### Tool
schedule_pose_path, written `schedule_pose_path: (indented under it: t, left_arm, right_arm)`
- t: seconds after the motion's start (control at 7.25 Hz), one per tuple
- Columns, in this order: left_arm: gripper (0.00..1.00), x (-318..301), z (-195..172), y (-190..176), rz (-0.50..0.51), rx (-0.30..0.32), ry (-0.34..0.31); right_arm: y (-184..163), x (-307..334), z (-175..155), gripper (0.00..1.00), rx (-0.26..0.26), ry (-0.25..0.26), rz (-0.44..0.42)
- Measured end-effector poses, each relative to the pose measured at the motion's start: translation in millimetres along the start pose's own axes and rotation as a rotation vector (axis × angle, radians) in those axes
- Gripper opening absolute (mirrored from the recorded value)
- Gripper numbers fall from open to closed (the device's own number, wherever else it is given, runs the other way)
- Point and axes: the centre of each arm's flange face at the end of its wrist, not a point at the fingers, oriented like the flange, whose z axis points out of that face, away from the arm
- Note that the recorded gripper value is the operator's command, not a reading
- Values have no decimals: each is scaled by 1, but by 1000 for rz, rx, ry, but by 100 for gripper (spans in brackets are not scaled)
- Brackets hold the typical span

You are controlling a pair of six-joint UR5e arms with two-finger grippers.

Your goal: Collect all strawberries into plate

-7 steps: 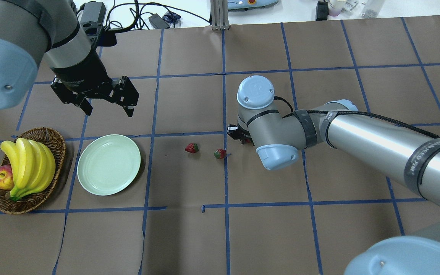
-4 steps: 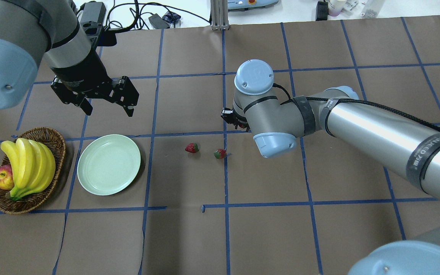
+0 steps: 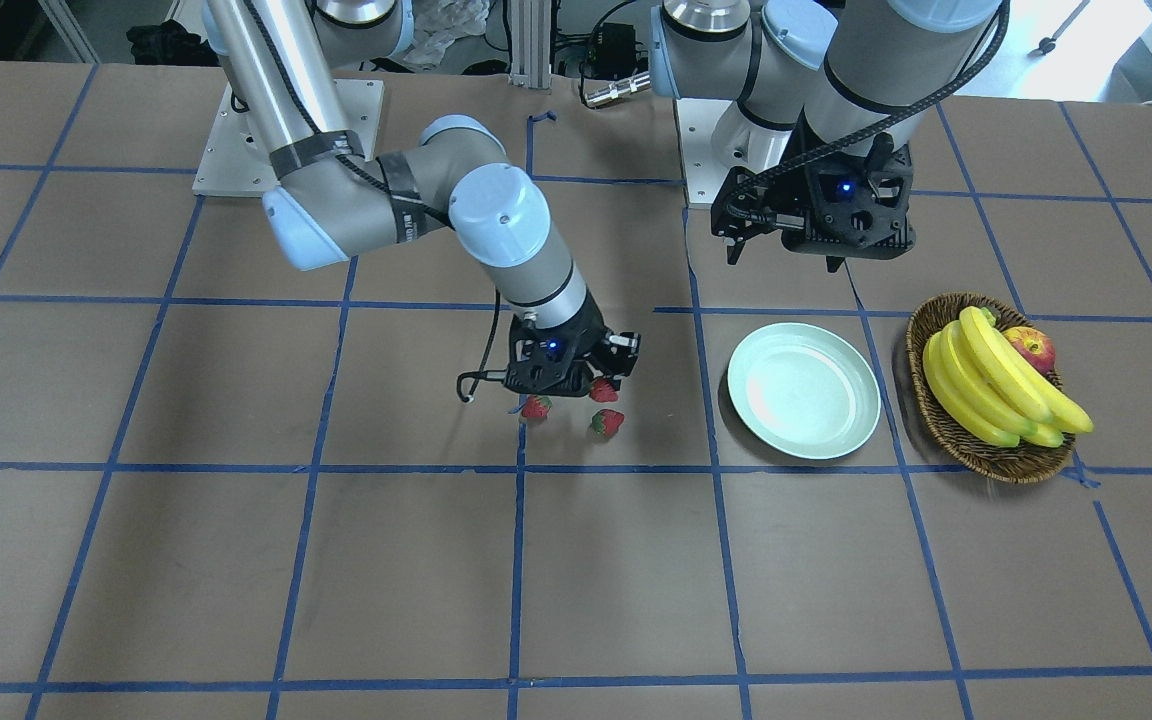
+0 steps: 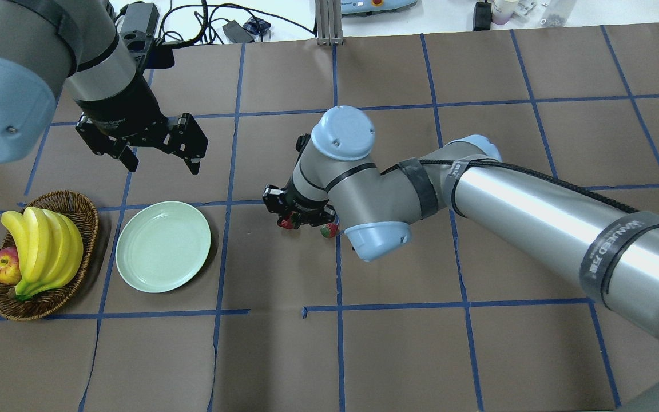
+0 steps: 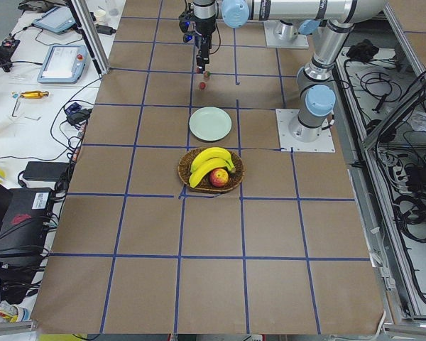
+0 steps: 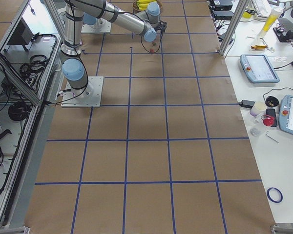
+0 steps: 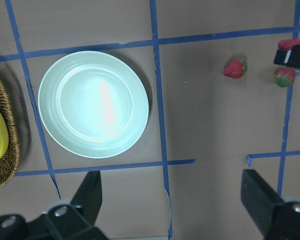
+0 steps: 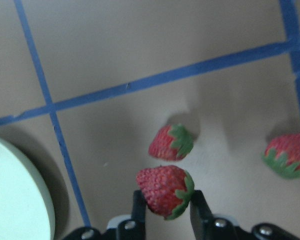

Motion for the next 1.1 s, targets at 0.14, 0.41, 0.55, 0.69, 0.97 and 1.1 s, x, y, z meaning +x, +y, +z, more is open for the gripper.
schedule_pose_path:
  t: [0.14,0.41,0.55,0.69,0.97,1.1]
  left_arm:
    - [100,0,0,0,0,0,0]
    - [100,0,0,0,0,-1,0]
    - [100,0,0,0,0,-1,1]
    - [100,0,0,1,0,1,1]
    - [100,0,-1,1,0,3,-1]
    - [100,0,-1,1,0,2,-1]
  right_arm:
    - [25,-8,17,0,-40,29,-26]
    - [44,-10,43,100,-77,86,-46]
    - [43,-8,48,100,-62,113,-52]
    - [42,-7,44,100,-26,140,-60]
    - [25,1,9,100,85,189,-72]
    - [4,17,-22,100,111,231,-91]
